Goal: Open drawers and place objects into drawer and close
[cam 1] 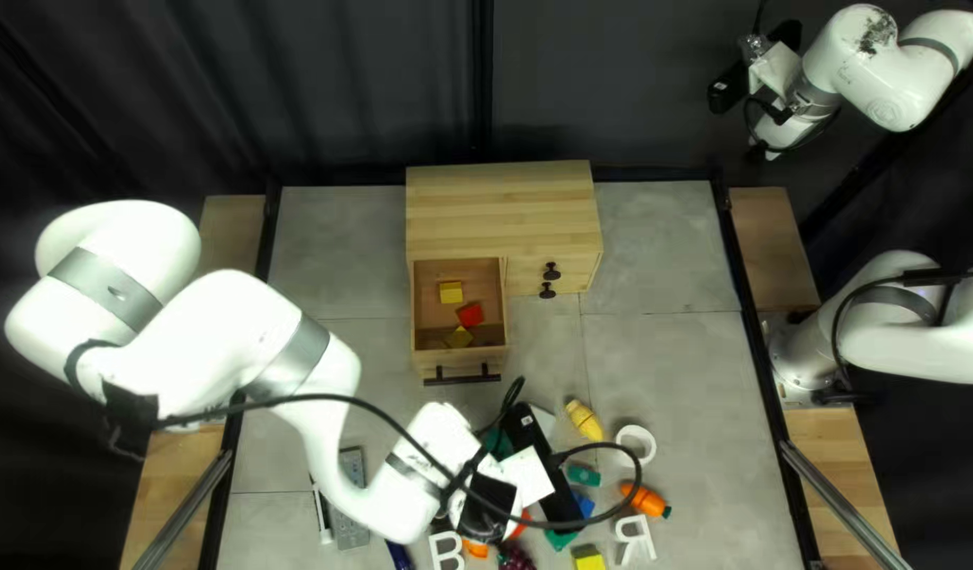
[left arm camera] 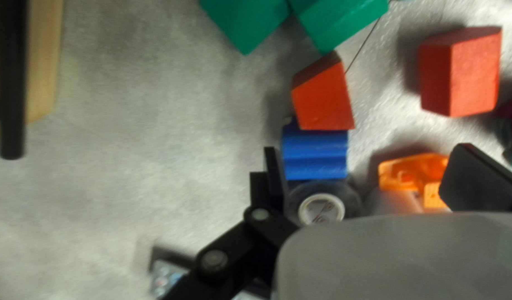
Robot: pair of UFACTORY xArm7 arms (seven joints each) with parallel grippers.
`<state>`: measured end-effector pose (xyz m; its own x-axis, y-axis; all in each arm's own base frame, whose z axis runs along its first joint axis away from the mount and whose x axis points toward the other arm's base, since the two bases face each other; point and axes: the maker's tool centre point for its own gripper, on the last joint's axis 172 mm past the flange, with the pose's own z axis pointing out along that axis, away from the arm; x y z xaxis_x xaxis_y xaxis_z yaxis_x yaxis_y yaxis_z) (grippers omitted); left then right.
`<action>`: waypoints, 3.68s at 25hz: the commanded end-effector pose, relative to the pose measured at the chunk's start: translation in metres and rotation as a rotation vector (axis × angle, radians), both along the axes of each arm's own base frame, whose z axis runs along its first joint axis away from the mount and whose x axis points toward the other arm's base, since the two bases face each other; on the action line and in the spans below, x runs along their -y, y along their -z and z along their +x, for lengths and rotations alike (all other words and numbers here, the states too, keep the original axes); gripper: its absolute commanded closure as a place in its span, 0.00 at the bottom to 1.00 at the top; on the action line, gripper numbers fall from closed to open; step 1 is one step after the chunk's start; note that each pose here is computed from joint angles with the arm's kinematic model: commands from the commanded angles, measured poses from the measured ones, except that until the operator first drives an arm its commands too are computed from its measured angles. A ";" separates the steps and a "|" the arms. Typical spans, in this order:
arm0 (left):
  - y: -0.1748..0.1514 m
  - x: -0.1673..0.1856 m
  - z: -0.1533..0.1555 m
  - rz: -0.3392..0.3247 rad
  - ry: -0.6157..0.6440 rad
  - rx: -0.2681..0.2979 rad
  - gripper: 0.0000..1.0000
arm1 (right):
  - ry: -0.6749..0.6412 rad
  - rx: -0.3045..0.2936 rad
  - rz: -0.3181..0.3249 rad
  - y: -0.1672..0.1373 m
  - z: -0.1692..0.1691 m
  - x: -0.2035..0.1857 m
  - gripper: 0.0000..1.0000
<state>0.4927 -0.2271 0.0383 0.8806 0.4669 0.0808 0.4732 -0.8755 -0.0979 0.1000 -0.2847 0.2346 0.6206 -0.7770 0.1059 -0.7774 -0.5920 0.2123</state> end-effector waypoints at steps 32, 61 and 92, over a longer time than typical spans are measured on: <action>0.007 -0.032 0.007 0.002 -0.029 0.068 0.28 | 0.000 0.000 0.000 0.000 0.000 0.000 0.00; -0.198 -0.114 -0.006 0.225 0.254 -0.029 1.00 | 0.000 0.000 0.000 0.000 0.000 0.000 0.00; -0.158 -0.115 -0.057 0.124 0.467 -0.049 0.00 | 0.000 0.000 0.000 0.000 0.000 0.000 0.00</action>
